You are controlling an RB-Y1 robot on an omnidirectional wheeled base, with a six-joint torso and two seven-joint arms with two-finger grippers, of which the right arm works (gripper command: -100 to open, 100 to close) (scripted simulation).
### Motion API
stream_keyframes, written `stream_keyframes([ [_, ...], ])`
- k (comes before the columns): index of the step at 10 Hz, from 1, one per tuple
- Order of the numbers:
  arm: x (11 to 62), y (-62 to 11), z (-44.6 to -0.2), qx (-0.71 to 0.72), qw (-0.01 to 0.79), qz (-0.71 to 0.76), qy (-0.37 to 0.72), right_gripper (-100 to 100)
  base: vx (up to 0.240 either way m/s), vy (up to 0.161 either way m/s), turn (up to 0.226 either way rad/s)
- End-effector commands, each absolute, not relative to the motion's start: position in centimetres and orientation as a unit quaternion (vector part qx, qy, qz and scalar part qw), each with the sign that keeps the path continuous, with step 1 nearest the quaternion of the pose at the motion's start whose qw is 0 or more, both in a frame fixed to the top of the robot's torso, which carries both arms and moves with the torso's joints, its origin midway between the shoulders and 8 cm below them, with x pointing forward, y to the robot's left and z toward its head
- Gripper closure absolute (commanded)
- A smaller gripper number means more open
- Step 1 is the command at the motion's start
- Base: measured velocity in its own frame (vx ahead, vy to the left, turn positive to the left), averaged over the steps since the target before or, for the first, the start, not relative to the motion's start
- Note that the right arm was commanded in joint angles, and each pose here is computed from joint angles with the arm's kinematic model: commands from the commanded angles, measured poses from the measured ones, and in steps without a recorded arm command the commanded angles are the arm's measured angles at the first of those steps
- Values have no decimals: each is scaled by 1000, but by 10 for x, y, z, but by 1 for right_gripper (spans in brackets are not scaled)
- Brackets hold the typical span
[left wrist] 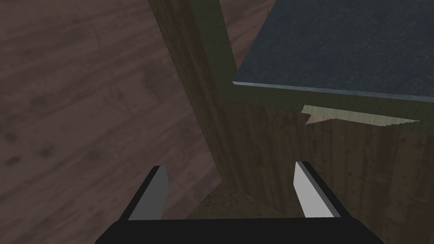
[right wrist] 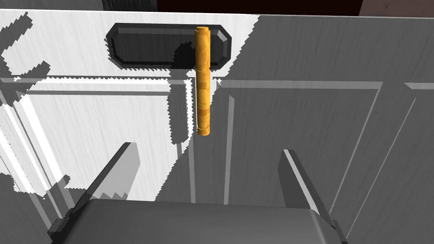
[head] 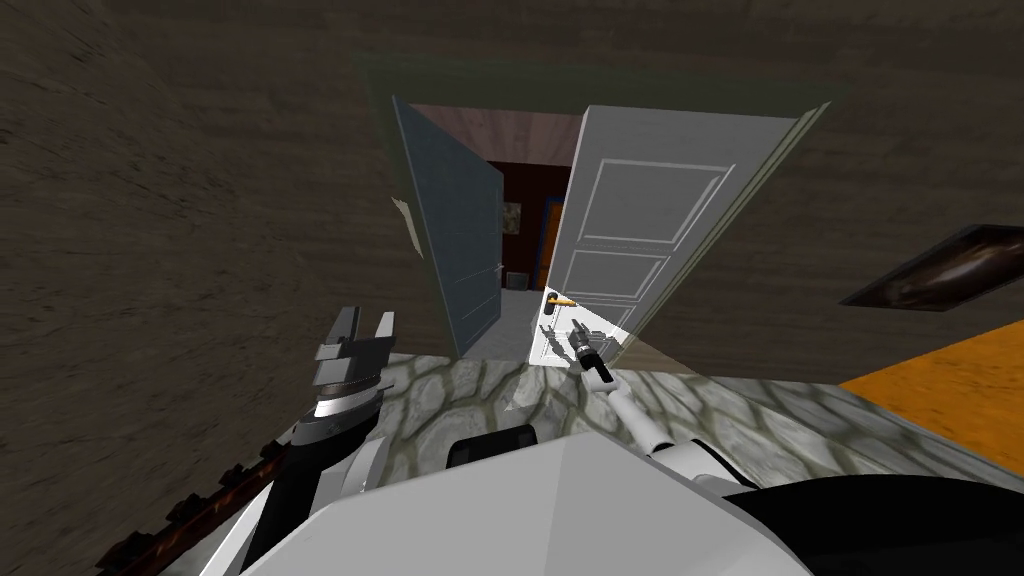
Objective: Push the door open
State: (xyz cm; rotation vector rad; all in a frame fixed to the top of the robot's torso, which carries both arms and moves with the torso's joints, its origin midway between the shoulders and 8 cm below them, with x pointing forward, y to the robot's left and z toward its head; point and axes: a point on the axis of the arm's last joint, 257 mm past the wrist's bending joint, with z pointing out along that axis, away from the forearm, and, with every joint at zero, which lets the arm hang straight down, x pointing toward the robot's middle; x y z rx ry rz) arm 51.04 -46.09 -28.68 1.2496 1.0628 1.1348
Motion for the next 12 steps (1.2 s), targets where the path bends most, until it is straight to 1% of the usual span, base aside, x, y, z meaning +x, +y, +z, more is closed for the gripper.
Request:
stream_keyframes([
  [1,512,-473,-290,533,544,469,447,-100,87,-15,43],
  [9,514,-515,-293,552,554,442,440,-100,85,-20,30],
  [11,515,-513,-293,552,554,442,439,-100,71,-36,11],
  [12,515,-513,-293,552,554,442,439,-100,164,-49,36],
])
